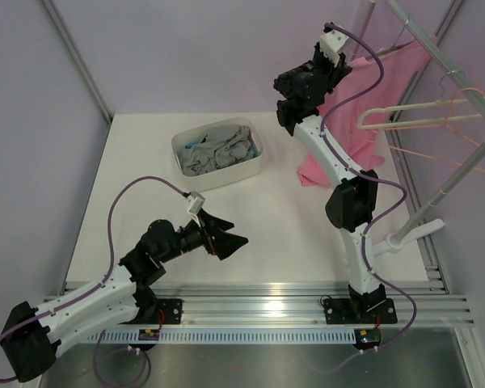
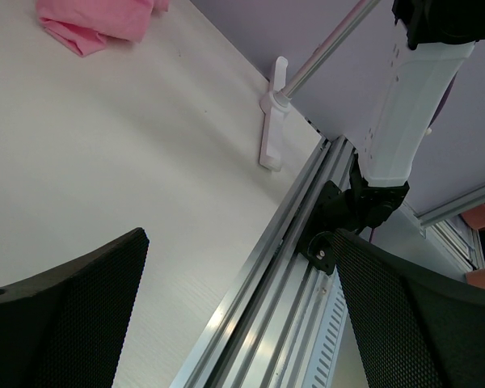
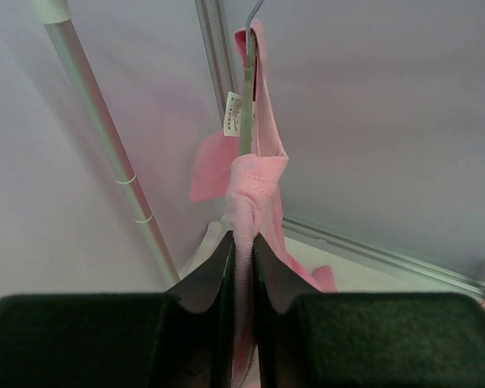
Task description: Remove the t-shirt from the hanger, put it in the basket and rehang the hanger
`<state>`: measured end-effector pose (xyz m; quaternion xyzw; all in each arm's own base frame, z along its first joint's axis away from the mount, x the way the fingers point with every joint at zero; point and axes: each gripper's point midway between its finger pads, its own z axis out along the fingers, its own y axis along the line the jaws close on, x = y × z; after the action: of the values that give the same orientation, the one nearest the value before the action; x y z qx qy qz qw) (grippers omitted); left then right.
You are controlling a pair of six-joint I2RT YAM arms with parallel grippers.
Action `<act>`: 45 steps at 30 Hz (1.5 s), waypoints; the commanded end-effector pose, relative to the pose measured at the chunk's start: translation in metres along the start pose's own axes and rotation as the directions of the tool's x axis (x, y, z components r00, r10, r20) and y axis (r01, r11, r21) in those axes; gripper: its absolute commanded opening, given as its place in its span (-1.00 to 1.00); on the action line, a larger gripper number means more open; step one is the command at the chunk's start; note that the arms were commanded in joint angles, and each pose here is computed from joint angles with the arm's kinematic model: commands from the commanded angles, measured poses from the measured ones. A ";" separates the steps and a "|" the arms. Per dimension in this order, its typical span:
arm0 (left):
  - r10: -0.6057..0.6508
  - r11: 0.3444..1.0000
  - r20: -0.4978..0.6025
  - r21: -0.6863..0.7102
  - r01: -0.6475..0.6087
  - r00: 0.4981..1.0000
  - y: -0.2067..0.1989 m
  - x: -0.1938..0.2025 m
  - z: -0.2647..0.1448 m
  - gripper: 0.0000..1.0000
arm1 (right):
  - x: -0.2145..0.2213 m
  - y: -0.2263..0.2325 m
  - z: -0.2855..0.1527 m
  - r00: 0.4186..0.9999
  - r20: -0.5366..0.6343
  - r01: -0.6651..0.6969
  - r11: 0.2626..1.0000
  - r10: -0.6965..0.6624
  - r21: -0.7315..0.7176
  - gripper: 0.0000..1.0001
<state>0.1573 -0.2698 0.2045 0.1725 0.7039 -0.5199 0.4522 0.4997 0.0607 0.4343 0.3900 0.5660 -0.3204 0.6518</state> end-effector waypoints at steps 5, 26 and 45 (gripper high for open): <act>0.026 1.000 0.021 -0.004 -0.026 0.999 -0.001 -0.006 0.000 0.98 | -0.044 -0.035 -0.004 0.993 -0.045 -0.108 0.994 0.110 0.033 -1.00; 0.046 0.998 0.028 -0.038 -0.045 0.999 0.004 -0.009 -0.002 0.98 | -0.096 -0.037 -0.032 0.996 0.010 -0.085 0.992 0.086 -0.096 -1.00; 0.054 0.997 0.038 -0.057 -0.052 0.998 0.006 -0.012 -0.003 0.98 | -0.110 -0.026 -0.034 0.996 0.081 -0.034 0.988 0.047 -0.153 -1.00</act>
<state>0.1635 -0.2616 0.1920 0.1654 0.7237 -0.4881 0.4590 0.4548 0.0790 0.5022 0.3463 0.5807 -0.3013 0.6724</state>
